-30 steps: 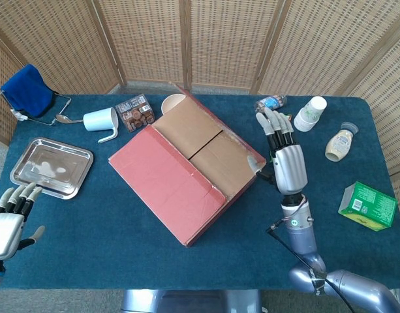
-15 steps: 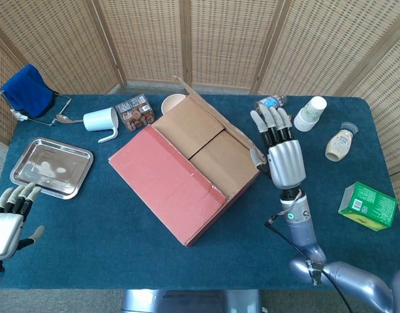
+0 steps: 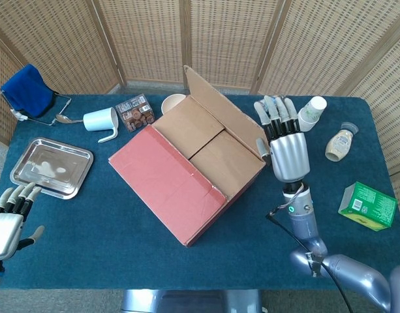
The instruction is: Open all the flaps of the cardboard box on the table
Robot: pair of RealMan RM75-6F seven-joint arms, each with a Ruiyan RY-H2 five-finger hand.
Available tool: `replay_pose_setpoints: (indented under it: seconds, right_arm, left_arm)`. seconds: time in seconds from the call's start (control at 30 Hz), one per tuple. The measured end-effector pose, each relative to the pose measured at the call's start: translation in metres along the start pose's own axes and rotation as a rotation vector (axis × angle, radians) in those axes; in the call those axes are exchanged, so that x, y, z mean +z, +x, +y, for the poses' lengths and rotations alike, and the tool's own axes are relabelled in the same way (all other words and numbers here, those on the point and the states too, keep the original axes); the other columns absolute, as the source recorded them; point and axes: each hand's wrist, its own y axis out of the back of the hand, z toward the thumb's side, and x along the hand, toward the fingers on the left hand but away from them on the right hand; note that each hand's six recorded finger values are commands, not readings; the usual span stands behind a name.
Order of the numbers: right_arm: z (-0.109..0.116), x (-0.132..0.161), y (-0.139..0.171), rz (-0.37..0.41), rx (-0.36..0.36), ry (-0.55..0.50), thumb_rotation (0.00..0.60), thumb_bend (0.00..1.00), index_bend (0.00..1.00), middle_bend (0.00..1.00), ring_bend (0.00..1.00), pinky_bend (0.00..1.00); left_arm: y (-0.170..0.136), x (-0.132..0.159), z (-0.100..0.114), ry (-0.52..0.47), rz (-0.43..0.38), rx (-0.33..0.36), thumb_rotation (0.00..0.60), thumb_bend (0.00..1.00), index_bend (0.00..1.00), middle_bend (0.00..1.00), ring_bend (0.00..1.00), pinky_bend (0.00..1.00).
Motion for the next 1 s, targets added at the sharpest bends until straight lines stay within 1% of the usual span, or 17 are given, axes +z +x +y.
replay_pose_setpoints:
  seconds: [0.2,0.37,0.67,0.8,1.0]
  right_arm:
    - [-0.001,-0.002,-0.005,0.041,-0.008,0.105,0.6,0.37,0.0,0.0,0.0,0.07]
    - [-0.005,-0.001,-0.007,0.106,-0.007,0.218,0.6,0.37,0.0,0.0,0.0,0.07]
    - [-0.009,0.002,-0.01,0.212,-0.013,0.379,0.6,0.37,0.0,0.0,0.0,0.07]
    - [-0.009,0.003,-0.011,0.238,-0.022,0.43,0.6,0.37,0.0,0.0,0.0,0.07]
    - [-0.01,0.001,-0.013,0.273,-0.028,0.536,0.6,0.36,0.0,0.0,0.0,0.07]
  left_arm:
    - [0.0,0.0,0.001,-0.001,-0.001,0.003,0.6,0.04,0.0,0.0,0.0,0.0]
    - [0.0,0.0,0.001,-0.002,0.0,0.002,0.6,0.03,0.0,0.0,0.0,0.0]
    - [0.001,0.0,0.001,-0.004,0.0,0.0,0.6,0.03,0.0,0.0,0.0,0.0]
    - [0.001,-0.001,0.001,-0.005,0.0,0.001,0.6,0.03,0.0,0.0,0.0,0.0]
    - [0.001,0.0,0.001,-0.005,0.0,-0.002,0.6,0.03,0.0,0.0,0.0,0.0]
